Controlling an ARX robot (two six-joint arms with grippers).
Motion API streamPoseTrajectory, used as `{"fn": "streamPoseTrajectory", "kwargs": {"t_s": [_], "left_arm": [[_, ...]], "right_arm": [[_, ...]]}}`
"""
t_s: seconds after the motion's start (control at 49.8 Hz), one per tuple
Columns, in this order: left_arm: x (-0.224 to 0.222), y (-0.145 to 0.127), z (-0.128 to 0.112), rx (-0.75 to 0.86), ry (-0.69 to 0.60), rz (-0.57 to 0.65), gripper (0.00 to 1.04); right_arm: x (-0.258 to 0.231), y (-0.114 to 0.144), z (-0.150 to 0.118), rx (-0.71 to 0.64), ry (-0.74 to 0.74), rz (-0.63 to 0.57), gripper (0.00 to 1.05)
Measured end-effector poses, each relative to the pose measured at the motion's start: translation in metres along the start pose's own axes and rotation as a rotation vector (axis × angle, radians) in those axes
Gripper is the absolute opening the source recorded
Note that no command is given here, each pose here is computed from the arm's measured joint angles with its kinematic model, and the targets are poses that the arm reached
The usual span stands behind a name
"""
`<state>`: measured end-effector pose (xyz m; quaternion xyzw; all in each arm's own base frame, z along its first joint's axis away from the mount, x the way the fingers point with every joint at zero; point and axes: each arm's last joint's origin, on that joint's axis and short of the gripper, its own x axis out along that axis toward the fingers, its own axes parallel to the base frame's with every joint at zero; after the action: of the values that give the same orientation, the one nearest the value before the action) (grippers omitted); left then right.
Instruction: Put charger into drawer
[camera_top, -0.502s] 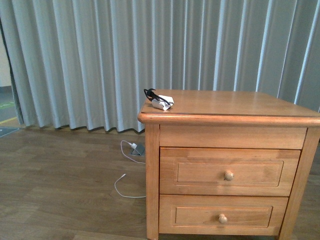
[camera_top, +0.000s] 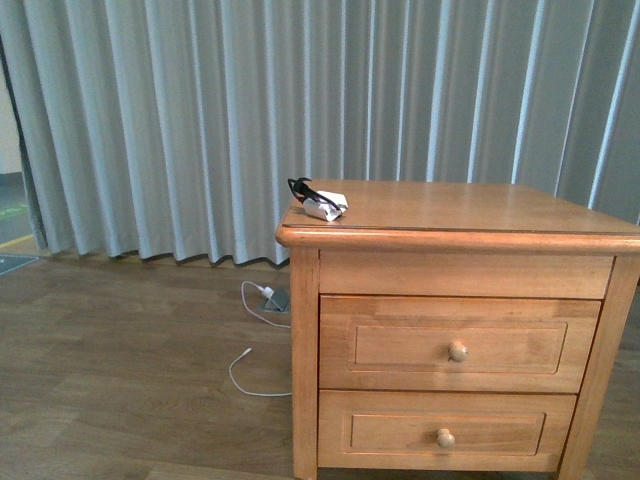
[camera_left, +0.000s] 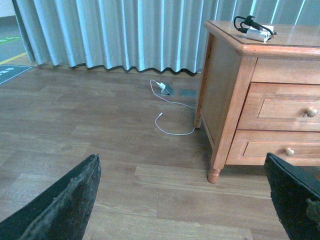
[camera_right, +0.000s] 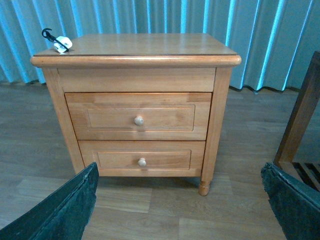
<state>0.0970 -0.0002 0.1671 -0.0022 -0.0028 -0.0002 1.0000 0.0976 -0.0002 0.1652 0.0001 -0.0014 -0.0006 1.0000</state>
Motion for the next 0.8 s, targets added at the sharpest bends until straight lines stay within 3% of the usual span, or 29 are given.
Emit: {"fn": "streamPoseTrajectory", "kwargs": {"t_s": [0.281,0.361,0.803], "left_arm": [[0.0,0.0,0.0,0.0,0.0,0.0,0.99],[0.0,0.0,0.0,0.0,0.0,0.0,0.99],[0.0,0.0,0.0,0.0,0.0,0.0,0.99]], "right_arm": [[0.0,0.0,0.0,0.0,0.0,0.0,0.97],[0.001,0.001,-0.005,-0.051,0.091,-0.083,0.97],[0.042,0.003,0.002,-0.013,0.31,0.075,0.97]]}}
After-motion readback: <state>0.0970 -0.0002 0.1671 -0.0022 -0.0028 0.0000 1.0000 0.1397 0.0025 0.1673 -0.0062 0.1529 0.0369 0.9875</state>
